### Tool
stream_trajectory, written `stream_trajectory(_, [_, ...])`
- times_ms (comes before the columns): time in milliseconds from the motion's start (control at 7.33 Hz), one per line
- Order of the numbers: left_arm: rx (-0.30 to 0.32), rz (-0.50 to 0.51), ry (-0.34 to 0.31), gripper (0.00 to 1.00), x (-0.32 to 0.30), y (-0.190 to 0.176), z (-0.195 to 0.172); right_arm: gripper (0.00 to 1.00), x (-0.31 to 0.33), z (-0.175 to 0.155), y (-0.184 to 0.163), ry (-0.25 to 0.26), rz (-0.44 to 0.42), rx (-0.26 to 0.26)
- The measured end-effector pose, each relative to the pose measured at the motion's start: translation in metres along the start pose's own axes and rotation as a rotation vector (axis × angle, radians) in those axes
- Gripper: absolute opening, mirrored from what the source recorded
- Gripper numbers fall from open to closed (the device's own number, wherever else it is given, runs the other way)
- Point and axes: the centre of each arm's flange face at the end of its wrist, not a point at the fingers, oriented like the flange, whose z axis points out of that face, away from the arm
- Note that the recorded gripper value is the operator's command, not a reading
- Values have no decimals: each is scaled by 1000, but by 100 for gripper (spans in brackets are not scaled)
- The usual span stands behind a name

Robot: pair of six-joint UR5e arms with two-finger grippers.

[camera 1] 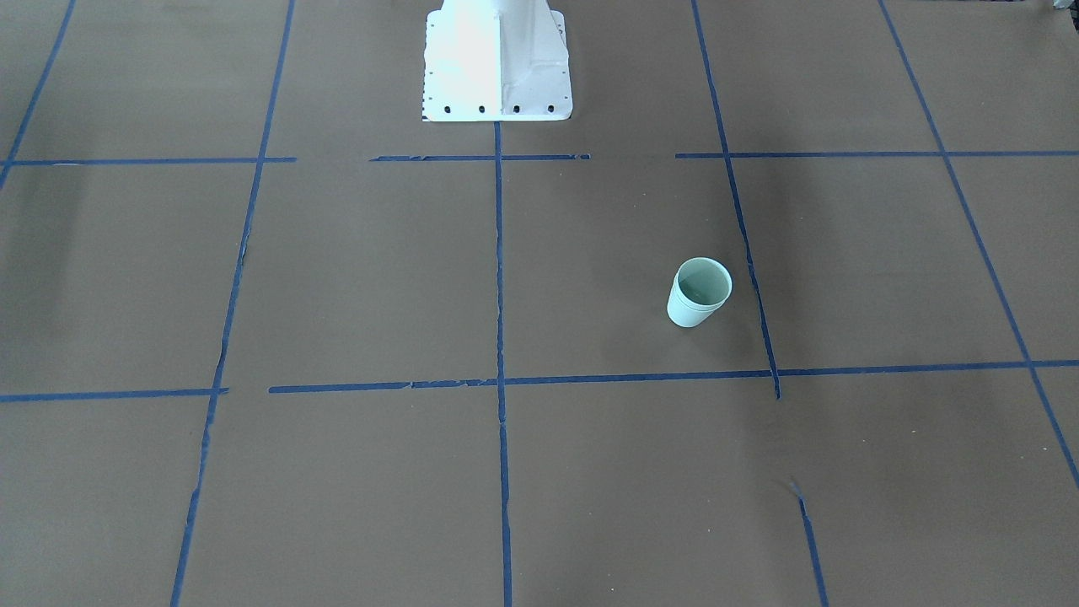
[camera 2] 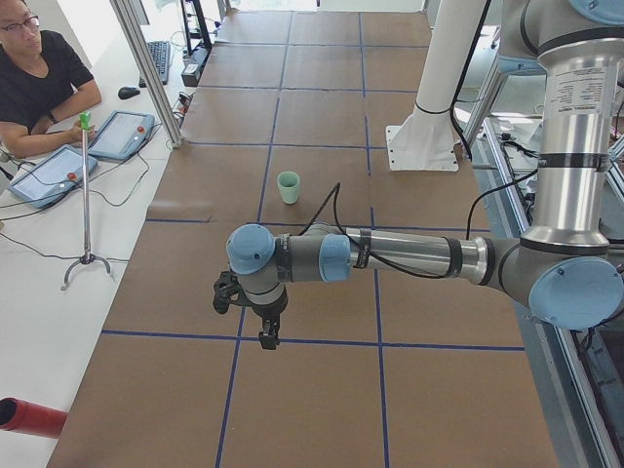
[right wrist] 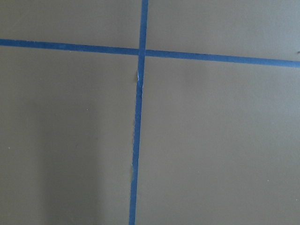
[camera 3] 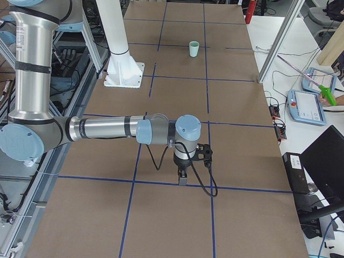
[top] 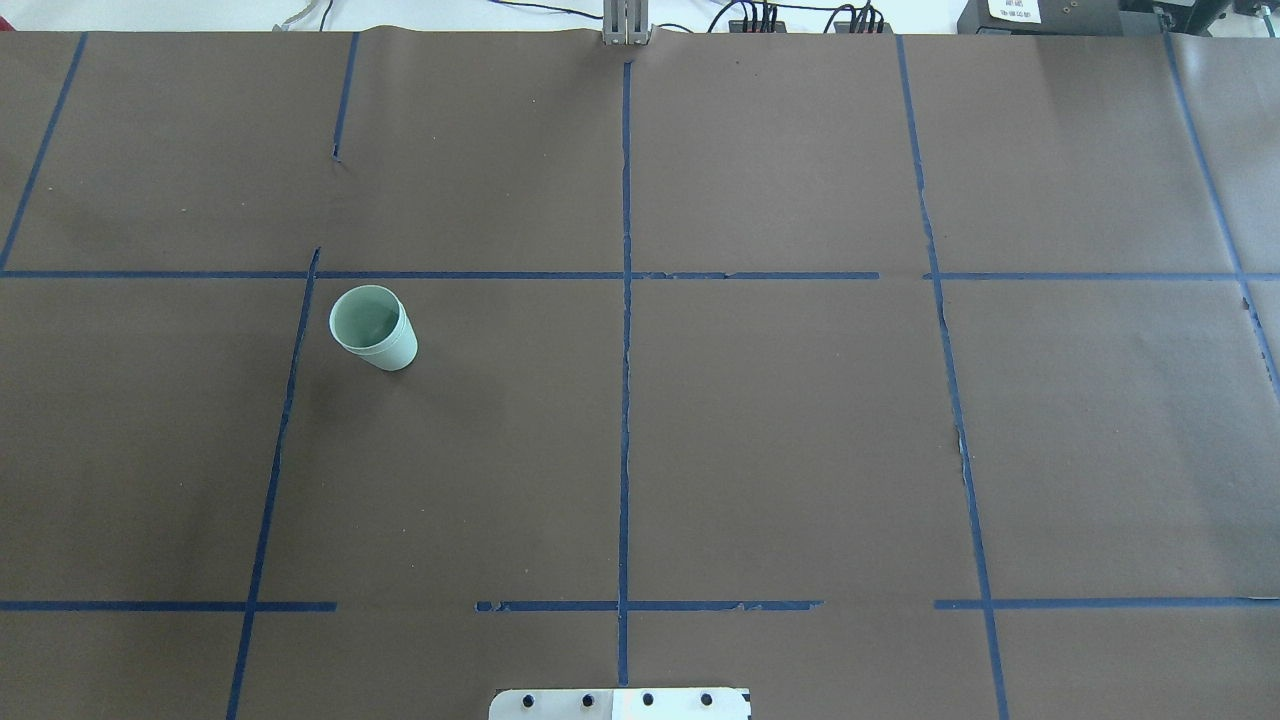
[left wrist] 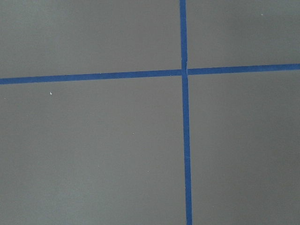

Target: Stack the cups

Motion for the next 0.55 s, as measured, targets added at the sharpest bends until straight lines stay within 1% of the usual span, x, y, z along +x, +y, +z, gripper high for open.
stream_trajectory(545, [21, 45, -3, 100, -16, 4, -12, 100, 0, 0, 0, -1, 0, 1])
